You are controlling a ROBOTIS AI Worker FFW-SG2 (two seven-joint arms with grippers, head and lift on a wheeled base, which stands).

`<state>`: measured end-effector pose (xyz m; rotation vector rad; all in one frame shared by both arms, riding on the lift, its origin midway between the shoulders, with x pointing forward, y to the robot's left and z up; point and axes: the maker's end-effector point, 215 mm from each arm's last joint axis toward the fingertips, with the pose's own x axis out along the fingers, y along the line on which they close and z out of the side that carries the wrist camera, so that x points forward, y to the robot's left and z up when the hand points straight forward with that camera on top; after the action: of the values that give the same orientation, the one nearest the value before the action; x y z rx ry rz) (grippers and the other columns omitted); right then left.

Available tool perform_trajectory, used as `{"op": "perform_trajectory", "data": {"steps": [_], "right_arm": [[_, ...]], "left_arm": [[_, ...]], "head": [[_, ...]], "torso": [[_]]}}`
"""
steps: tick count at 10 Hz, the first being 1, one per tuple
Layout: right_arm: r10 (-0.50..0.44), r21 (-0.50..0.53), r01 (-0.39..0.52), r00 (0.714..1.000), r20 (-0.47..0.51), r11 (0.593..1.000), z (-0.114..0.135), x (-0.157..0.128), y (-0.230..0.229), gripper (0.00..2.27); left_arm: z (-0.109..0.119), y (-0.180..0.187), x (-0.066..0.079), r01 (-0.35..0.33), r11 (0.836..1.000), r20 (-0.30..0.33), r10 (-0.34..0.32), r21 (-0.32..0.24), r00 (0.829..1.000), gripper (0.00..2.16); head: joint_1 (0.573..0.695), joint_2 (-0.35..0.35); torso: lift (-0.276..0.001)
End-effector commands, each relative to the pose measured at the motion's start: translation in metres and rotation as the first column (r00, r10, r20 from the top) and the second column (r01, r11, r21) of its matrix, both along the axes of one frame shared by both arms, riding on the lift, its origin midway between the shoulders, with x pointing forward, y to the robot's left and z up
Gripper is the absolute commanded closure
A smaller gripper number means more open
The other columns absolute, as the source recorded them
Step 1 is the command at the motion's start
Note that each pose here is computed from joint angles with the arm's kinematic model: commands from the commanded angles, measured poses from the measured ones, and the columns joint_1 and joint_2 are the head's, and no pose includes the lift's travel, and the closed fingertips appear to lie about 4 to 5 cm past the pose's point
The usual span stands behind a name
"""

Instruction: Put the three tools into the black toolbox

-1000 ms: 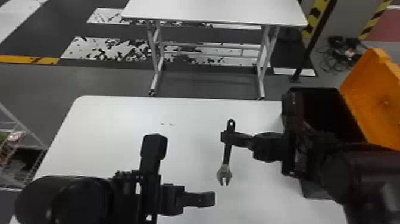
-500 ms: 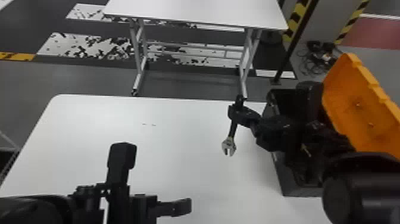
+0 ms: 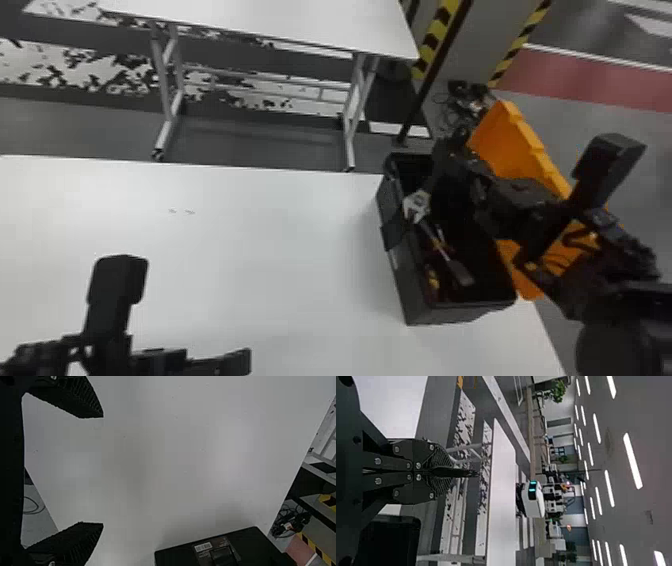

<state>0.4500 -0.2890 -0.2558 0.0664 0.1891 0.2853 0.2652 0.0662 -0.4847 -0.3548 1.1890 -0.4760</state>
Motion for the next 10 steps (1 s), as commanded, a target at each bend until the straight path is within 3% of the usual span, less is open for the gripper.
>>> {"op": "perform_trajectory", "data": {"steps": [1,4,8,9,10], "right_arm": [[-0.072,-0.043,0.074,0.996,0.044,0.996,0.011,-0.004,-0.046,2.24],[-0.118,-0.143,0.132,0.988,0.102,0.981,-0.013,-0.011,-0.083,2.24],[-0.083,-0.148,0.095,0.993,0.084,0.984,-0.069,-0.026,-0.078,2.20],[-0.073,-0.136,0.082,0.995,0.068,0.987,-0.080,-0.027,-0.074,2.09],[-0.065,-0.128,0.072,0.996,0.057,0.989,-0.085,-0.030,-0.069,1.66]], "left_arm": [[0.001,0.000,-0.002,-0.002,1.000,0.001,0.002,-0.001,1.000,0.03],[0.007,0.004,-0.009,-0.011,1.000,0.010,0.011,0.001,1.000,0.03],[0.009,0.013,-0.016,-0.031,0.999,0.005,0.031,-0.008,1.000,0.03],[0.011,0.015,-0.016,-0.033,0.999,0.011,0.033,-0.006,0.999,0.03],[0.011,0.015,-0.017,-0.034,0.999,0.011,0.034,-0.006,0.999,0.03]], "head": [[0.695,-0.336],[0.695,-0.350],[0.695,-0.350],[0.695,-0.350],[0.695,-0.350]], "torso": [[-0.051],[-0.051],[-0.051],[-0.051],[-0.051]]}}
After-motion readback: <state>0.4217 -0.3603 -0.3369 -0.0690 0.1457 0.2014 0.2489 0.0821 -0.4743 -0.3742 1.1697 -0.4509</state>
